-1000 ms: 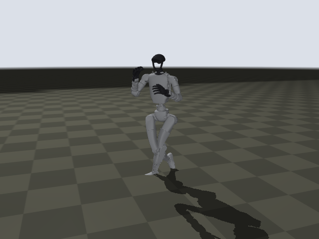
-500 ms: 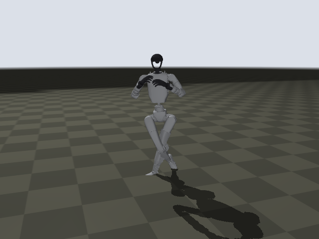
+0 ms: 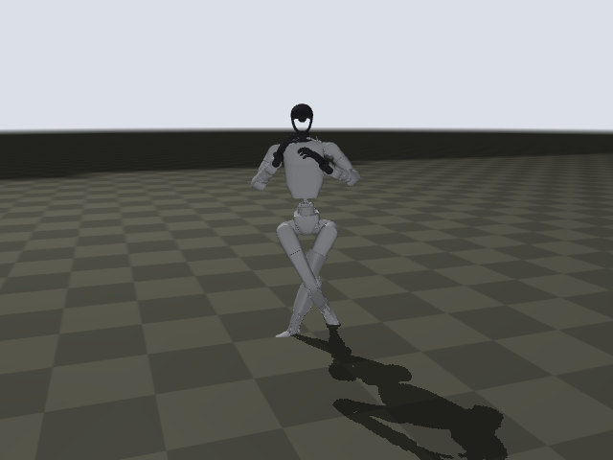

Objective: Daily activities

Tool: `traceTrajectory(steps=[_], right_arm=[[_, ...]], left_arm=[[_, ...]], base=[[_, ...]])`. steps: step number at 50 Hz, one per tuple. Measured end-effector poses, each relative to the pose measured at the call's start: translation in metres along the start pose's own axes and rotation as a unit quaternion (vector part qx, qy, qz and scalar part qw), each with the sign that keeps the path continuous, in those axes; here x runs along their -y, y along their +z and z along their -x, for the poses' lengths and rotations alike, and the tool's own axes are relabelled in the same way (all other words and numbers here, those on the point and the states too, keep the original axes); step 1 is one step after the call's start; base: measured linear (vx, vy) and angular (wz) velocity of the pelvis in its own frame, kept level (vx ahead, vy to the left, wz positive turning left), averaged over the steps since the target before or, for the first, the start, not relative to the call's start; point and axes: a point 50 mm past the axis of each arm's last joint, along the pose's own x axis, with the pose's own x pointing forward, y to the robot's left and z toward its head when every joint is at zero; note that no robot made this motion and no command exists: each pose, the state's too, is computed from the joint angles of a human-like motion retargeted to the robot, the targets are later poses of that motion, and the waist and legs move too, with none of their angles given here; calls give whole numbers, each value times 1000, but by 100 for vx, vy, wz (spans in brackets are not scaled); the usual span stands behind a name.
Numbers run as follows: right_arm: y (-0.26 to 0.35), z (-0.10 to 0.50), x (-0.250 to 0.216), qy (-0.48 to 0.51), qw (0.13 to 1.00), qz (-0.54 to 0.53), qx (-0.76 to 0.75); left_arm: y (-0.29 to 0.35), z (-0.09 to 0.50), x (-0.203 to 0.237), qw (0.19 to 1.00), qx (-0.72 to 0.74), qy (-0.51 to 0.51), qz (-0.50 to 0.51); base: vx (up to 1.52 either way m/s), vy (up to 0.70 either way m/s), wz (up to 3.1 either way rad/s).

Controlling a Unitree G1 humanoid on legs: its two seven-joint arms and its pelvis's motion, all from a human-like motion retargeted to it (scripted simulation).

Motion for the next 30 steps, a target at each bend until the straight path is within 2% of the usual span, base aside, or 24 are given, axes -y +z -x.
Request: traceTrajectory(steps=[5,13,22,30], right_arm=[[15,1,5,-20,999,-8,30],[12,6,-4,21,997,-80,6],[26,1,8,-70,984,-150,61],[0,-4,2,-54,992,-111,24]], left_arm=[[7,1,-10,998,18,52,3],[-3,5,-5,999,-15,22,27],[-3,10,-12,993,-22,81,86],[-9,1,16,999,-11,-3,51]], base=[[1,3,18],[0,0,0],[0,0,0],[0,0,0]])
